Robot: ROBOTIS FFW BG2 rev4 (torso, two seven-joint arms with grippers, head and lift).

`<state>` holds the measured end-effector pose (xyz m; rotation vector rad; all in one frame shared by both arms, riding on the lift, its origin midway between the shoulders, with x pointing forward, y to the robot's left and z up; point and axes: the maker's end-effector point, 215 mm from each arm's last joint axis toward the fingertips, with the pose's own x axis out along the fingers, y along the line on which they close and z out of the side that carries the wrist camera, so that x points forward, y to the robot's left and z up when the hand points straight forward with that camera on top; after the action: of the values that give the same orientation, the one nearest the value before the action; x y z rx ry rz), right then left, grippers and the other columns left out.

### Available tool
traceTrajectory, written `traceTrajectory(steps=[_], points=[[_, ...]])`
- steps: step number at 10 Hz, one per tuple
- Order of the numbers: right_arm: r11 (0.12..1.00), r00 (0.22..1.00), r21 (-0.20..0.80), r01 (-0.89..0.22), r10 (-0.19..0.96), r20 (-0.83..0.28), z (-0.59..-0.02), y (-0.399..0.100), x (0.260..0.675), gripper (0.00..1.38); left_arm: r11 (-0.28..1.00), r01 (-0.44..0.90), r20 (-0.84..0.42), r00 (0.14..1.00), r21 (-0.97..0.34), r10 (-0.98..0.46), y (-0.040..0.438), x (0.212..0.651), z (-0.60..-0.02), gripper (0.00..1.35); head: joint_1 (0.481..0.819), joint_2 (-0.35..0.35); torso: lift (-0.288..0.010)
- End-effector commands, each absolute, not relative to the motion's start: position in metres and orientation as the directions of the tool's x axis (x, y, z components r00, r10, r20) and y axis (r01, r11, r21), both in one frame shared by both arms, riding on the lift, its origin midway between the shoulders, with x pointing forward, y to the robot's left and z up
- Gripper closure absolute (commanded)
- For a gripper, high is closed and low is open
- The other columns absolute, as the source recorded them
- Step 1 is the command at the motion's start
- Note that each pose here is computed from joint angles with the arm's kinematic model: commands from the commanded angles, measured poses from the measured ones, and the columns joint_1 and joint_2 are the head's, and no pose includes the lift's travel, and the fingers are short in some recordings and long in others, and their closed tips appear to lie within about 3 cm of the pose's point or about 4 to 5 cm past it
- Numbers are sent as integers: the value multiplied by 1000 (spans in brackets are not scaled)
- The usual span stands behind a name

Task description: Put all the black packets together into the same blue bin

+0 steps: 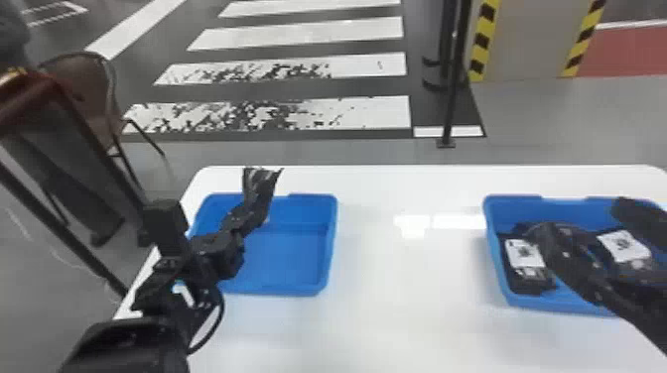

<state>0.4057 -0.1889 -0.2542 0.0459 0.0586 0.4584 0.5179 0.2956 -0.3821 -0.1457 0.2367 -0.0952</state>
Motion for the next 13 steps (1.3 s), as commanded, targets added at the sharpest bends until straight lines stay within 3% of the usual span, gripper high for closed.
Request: traceTrajectory(steps=[1,3,7,10,13], points=[[888,891,71,-454,454,15,-236,-186,433,165,961,145,-137,974,-236,-181,259,504,-358,1213,695,139,-110],[864,868,87,-496,491,76,-212,-166,457,165,924,235,-56,963,-302,-263,205,493,-341,1213,695,77,-110],[774,790,165,-612,610,71,-214,-102,482,165,793,461,69,877,-399,-475,82,469,-307,1213,695,0,-110],[752,770,181,-634,635,58,-222,-84,495,159,723,581,124,804,-374,-582,20,450,-282,1213,695,-40,-110],[728,747,188,-659,663,52,-228,-66,503,167,684,634,149,763,-362,-629,-6,441,-268,1213,692,-82,-110]])
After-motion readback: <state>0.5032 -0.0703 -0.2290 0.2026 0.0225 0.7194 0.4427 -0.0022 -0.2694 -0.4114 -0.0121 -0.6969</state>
